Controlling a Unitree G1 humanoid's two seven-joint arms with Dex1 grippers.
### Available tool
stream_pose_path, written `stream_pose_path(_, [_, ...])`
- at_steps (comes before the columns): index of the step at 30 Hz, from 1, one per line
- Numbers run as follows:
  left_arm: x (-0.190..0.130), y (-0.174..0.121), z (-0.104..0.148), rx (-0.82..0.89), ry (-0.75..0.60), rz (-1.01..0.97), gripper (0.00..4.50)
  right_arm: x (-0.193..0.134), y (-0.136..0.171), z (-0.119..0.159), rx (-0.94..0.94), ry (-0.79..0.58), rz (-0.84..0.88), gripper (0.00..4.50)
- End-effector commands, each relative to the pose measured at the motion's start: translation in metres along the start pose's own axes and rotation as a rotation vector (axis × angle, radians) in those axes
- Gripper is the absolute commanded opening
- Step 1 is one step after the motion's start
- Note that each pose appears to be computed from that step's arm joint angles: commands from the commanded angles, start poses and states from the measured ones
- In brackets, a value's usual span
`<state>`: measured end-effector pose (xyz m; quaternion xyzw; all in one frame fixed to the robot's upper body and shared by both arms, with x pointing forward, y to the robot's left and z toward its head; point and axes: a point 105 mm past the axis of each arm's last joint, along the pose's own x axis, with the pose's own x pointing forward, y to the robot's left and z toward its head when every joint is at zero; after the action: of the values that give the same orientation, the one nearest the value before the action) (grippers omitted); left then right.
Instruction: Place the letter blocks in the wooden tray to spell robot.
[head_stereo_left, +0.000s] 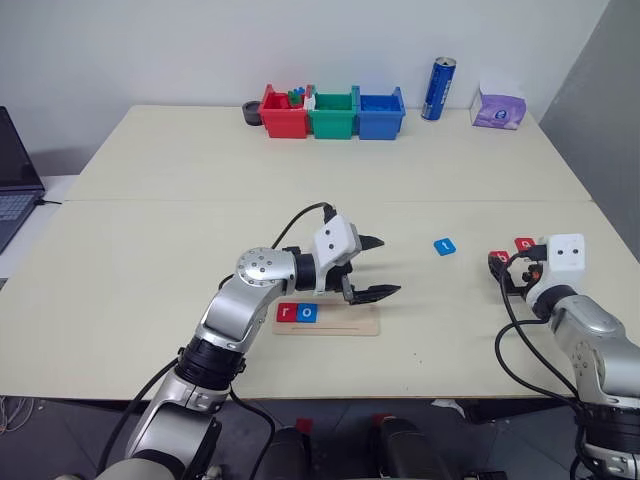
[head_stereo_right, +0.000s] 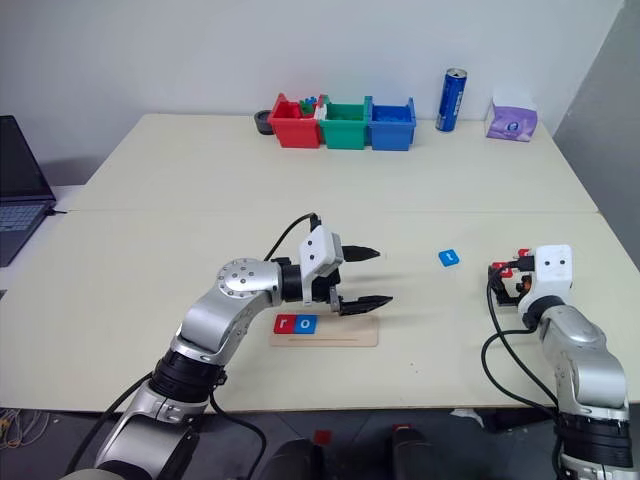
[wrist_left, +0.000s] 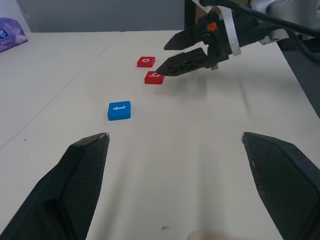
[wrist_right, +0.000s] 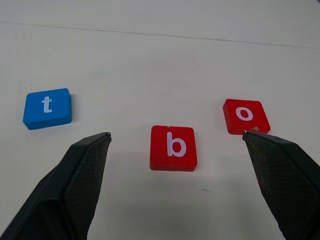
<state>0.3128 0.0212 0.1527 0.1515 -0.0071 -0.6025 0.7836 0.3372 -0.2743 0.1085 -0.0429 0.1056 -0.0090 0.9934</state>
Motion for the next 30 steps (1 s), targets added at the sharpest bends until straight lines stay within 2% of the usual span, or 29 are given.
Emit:
stream_pose_path(1, [0.005,-0.001,0.011,0.047,-0.008,-0.014,4.49,0.006,-0.008,0.007,0.001,-0.033,-0.033,4.5])
stream_pose_path(11, [0.009,-0.012,0.009,0.032,0.007,-0.038,4.49,0.021,-0.01,-0.003,0.013,0.007,-0.057,4.5])
stream_pose_path(19, [0.008,-0.011,0.011,0.045,0.003,-0.046,4.49,0.021,0.004,-0.011,0.025,0.016,-0.034,4.5])
stream_pose_path(22, [0.008,-0.01,0.011,0.047,0.003,-0.047,4.5,0.021,0.006,-0.012,0.029,0.02,-0.032,3.91])
stream_pose_path(29, [0.008,-0.009,0.012,0.052,0.001,-0.047,4.5,0.02,0.007,-0.014,0.045,0.021,-0.035,1.56])
stream_pose_path(30, [0.008,-0.009,0.012,0.052,0.001,-0.046,4.5,0.02,0.007,-0.014,0.045,0.022,-0.035,1.47])
